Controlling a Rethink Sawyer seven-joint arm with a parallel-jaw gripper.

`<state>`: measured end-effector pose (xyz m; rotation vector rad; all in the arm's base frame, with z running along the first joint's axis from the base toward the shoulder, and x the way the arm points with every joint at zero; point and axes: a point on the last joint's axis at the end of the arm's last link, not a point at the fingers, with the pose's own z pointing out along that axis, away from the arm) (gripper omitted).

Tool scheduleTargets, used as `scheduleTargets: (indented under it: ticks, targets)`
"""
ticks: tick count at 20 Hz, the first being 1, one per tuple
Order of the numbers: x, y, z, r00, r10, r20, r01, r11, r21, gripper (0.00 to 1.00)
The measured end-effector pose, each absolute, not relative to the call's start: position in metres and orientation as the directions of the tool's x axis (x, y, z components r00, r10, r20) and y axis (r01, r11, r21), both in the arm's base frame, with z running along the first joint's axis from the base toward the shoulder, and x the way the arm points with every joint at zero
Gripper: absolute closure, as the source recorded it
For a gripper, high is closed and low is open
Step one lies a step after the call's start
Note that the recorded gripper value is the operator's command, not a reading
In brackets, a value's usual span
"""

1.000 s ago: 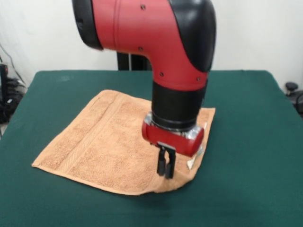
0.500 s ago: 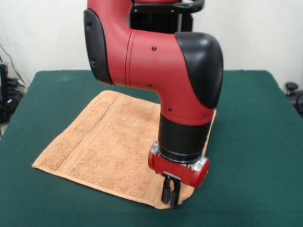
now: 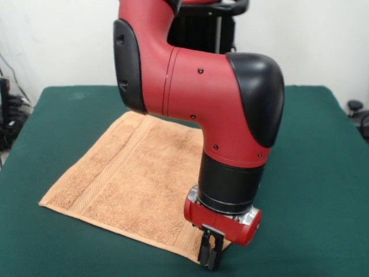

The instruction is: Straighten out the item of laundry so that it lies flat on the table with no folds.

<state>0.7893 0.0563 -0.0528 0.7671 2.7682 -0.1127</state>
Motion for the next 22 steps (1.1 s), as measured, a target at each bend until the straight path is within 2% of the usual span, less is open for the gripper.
scheduleTargets:
  ticks: [5,6,22]
  targets:
    - [0.791,0.056,-0.053,-0.819,0.503,-0.275,0.524,0.851,-0.003,1.00]
    - [0.794,0.058,-0.053,-0.814,0.509,-0.280,0.529,0.849,0.007,0.00]
    - [0.800,0.068,-0.056,-0.804,0.504,-0.316,0.525,0.851,0.021,0.00]
